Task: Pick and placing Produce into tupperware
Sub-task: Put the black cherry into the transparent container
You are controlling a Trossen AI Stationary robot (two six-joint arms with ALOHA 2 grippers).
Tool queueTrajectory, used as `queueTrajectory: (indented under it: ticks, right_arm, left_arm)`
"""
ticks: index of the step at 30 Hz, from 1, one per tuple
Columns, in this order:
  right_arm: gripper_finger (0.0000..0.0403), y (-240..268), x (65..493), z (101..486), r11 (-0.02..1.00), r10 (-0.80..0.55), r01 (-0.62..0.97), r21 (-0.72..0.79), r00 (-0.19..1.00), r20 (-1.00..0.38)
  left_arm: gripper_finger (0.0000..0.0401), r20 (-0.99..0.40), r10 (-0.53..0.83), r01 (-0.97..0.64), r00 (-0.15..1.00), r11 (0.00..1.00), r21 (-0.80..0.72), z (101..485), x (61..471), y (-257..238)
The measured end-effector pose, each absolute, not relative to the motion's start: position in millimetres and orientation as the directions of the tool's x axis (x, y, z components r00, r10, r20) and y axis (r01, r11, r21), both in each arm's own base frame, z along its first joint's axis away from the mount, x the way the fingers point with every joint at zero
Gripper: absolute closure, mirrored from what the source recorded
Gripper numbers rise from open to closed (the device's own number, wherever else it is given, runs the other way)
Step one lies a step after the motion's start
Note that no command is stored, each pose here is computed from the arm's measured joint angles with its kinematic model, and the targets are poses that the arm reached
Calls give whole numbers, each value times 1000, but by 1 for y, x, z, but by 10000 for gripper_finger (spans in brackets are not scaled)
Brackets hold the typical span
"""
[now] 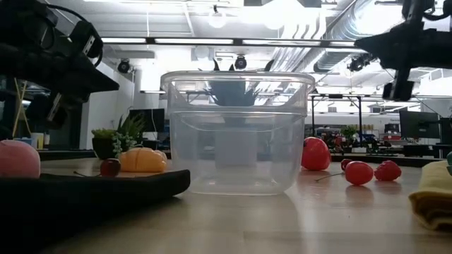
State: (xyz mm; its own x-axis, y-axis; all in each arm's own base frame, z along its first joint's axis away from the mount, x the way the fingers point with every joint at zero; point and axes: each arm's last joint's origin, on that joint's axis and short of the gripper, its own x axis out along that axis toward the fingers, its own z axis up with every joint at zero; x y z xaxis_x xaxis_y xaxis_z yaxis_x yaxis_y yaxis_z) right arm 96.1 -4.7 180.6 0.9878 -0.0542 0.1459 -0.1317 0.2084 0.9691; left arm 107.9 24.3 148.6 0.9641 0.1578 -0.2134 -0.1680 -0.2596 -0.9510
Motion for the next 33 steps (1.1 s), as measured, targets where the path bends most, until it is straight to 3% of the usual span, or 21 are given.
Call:
queueTrajectory:
  ticks: [6,10,14,17,20,25,28,33]
  right_arm:
    - [402,-6,96,179,-12,-100,-132,991,986,130]
    - [402,-9,96,180,-40,-205,-153,987,968,141]
    - [402,-16,92,188,82,-439,-192,978,874,208]
    - [402,-18,82,212,374,-516,-213,903,761,393]
    - [402,-17,74,246,573,-489,-87,815,761,426]
    - [402,-13,65,299,648,-427,268,713,903,49]
    - [402,-13,65,330,666,-429,434,607,888,-164]
    - [402,-14,69,382,676,-455,591,439,805,-382]
  left_arm:
    - [400,-214,159,-179,964,-207,-962,149,108,24]
    - [400,-214,166,-198,963,-107,-974,149,108,25]
    - [400,-214,165,-221,963,24,-975,149,108,25]
    - [400,-214,165,-232,963,97,-968,149,108,25]
    - [400,-214,165,-237,963,129,-963,149,108,25]
    - [400,-215,165,-237,963,133,-962,149,108,25]
    - [400,-215,165,-237,963,132,-962,148,108,25]
    - [400,-215,165,-238,963,132,-962,148,108,24]
